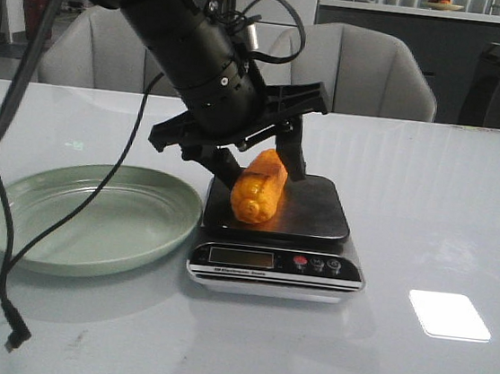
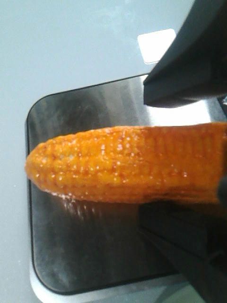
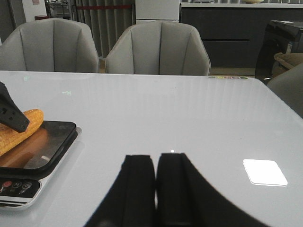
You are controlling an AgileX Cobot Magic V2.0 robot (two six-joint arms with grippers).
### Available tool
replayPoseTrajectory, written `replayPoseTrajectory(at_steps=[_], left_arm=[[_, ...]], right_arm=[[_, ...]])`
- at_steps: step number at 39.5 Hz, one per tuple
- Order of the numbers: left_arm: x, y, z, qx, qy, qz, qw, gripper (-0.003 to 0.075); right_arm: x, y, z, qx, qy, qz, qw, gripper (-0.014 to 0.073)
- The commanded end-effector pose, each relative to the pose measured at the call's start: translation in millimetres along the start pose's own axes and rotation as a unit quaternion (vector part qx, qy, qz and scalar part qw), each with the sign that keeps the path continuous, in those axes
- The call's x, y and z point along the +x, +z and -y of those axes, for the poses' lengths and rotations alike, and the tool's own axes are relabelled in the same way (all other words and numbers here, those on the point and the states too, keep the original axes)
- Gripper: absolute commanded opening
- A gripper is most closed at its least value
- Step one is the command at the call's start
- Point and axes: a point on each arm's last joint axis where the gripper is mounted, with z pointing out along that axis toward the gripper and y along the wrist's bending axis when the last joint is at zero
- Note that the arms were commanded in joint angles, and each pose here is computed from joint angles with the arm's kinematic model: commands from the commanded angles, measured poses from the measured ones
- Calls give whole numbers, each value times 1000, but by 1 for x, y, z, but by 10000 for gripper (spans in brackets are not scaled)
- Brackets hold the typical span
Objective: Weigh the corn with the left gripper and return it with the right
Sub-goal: 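Carry the corn with the left gripper and lower it onto the scale, then open the left gripper and lift it away from the corn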
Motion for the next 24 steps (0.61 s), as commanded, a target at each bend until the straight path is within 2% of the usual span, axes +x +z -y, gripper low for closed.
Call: replayPoseTrajectory(at_steps=[1,10,24], left_arm=[[-16,-39,23,29,19,43,998,482],[-3,-62,20,16,44,38,998,482],[43,-145,3,-16,134,69,988,482]], right_arm=[[-6,-1,0,3,-5,48,999,175],[-6,-1,0,3,-5,48,999,175],[-6,-1,0,3,-5,48,999,175]])
